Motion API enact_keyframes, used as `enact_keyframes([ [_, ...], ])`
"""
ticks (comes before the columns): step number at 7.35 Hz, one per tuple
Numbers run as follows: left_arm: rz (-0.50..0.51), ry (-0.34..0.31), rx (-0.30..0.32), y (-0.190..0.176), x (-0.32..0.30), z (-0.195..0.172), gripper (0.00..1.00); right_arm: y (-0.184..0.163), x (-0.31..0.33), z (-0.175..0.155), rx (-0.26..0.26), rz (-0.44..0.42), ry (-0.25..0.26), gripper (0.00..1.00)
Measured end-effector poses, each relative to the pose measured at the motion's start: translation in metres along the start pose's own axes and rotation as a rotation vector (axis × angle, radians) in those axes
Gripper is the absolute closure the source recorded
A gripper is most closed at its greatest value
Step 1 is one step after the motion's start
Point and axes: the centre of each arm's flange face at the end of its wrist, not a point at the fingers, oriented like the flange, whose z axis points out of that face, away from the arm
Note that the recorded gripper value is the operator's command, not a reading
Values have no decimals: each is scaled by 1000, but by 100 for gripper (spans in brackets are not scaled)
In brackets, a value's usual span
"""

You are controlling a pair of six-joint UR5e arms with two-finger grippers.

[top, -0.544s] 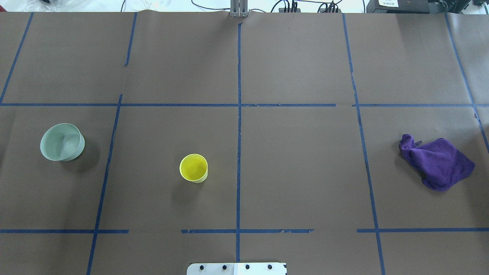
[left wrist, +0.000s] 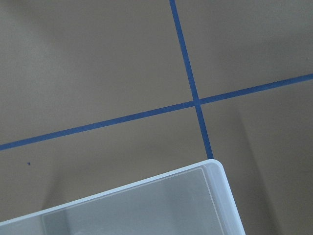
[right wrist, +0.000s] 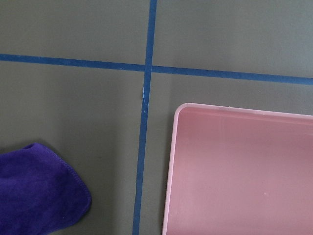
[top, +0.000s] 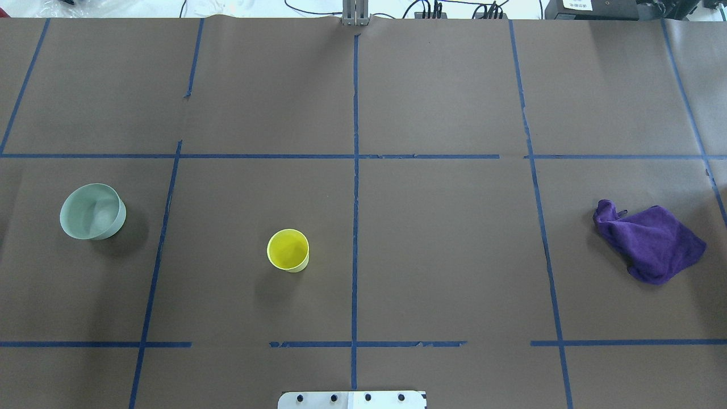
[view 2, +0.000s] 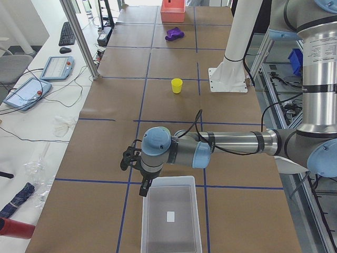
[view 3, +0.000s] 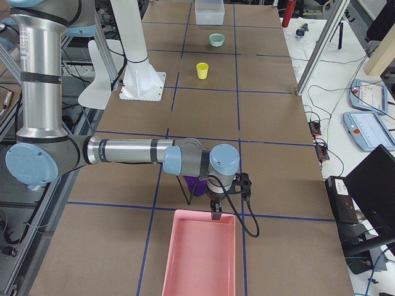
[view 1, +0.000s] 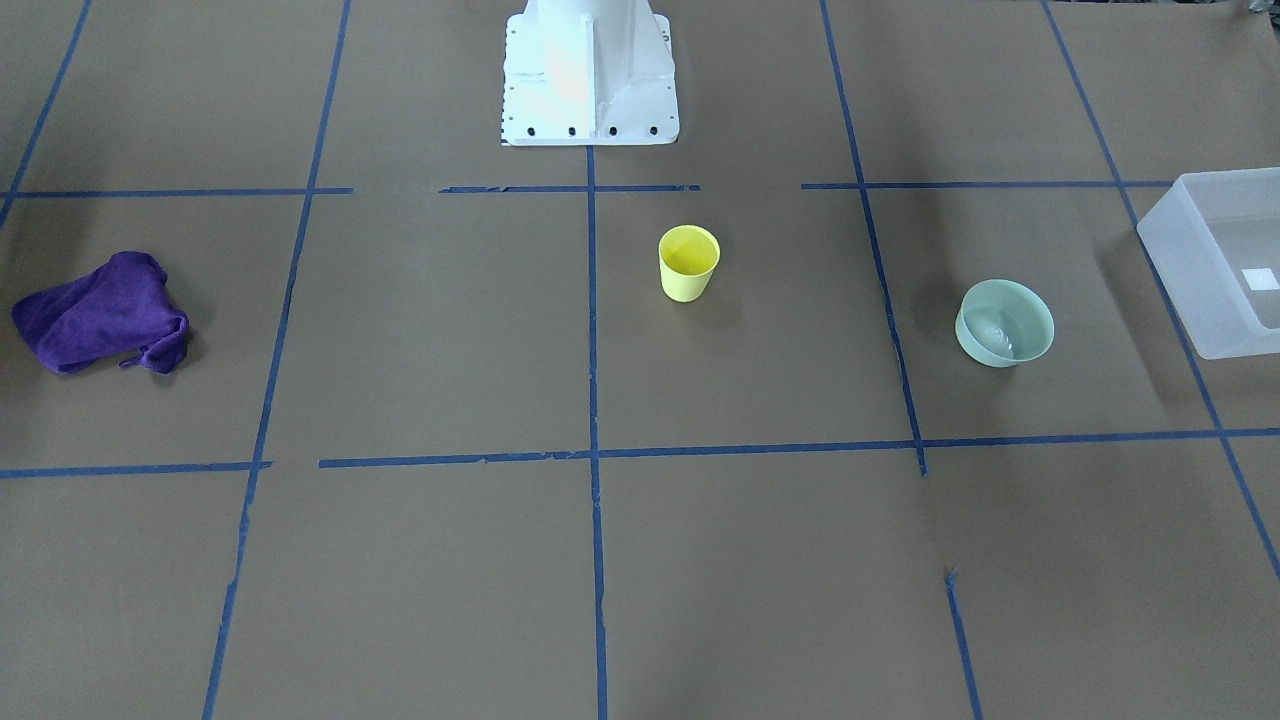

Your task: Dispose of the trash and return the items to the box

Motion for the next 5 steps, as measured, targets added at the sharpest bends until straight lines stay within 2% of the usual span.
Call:
enact_keyframes([
  [1,34,-4,28,-5,5,-2,0,-1,-3,0,1,-8,0,0],
  [2,83,-7,75,-13,13,-8,0,-4,-10,-6,24,-30,3,0],
  [3,145,-16,136,-24,22,-16,0,-8,-20,-16,72,-70,9,0],
  [5,319,-43,314,-43,40,-34,0,-16,-32,-29,167,-152,23,0],
])
